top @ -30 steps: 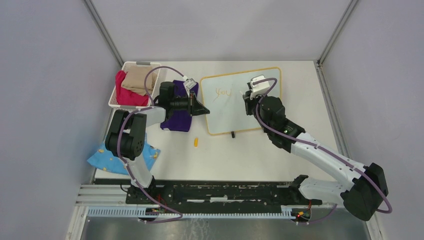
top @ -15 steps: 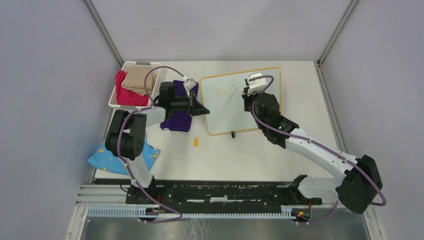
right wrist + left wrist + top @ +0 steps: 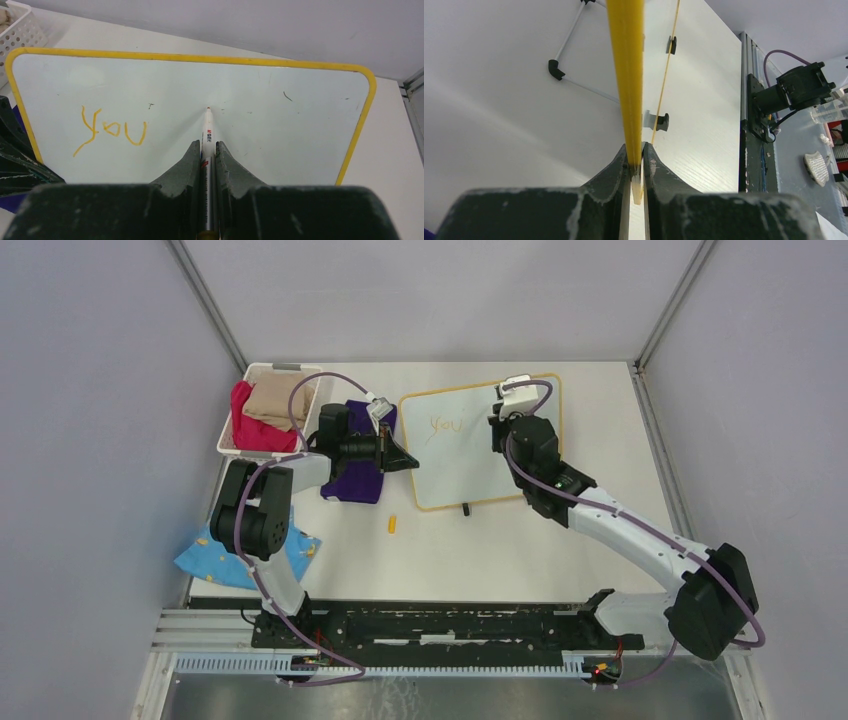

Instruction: Write a sentence on the whiteboard

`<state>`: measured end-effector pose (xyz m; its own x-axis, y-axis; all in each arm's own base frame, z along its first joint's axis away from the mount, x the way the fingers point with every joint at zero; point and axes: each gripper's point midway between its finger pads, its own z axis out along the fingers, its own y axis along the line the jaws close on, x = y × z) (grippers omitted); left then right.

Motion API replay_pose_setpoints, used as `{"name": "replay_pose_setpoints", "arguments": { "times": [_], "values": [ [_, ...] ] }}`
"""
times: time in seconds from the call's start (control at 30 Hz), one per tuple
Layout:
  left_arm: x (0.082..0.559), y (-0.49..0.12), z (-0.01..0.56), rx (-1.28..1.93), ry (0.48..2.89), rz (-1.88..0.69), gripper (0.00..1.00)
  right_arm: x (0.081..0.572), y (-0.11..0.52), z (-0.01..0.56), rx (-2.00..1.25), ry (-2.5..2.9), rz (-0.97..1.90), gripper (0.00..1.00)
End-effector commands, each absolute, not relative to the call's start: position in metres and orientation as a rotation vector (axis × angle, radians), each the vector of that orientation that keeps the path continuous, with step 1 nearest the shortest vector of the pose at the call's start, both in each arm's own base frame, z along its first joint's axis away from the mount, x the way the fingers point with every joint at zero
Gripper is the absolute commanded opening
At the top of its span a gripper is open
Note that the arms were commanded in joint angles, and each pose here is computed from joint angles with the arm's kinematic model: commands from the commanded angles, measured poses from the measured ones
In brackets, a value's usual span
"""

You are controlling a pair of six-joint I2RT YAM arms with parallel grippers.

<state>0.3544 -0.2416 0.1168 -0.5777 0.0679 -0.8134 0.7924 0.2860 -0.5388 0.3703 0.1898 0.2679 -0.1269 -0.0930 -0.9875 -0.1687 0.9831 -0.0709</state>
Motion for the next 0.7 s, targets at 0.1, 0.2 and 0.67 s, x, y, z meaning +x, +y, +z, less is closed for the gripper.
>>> {"name": "replay_pose_setpoints", "arguments": {
  "times": [0.1,0.2,0.67],
  "values": [
    [0.367,-0.233,0.106,0.765,1.894,-1.212,0.02,0.382,0.191,0.291,-0.146,1.658,0.08,0.0],
    [0.367,-0.234,0.106,0.769,1.891,-1.211,0.02,0.384,0.194,0.29,-0.157,1.665,0.082,0.0],
    [0.368,-0.233,0.105,0.772,1.9,-1.196,0.02,0.38,0.21,0.268,-0.251,1.714,0.144,0.0]
  ]
}}
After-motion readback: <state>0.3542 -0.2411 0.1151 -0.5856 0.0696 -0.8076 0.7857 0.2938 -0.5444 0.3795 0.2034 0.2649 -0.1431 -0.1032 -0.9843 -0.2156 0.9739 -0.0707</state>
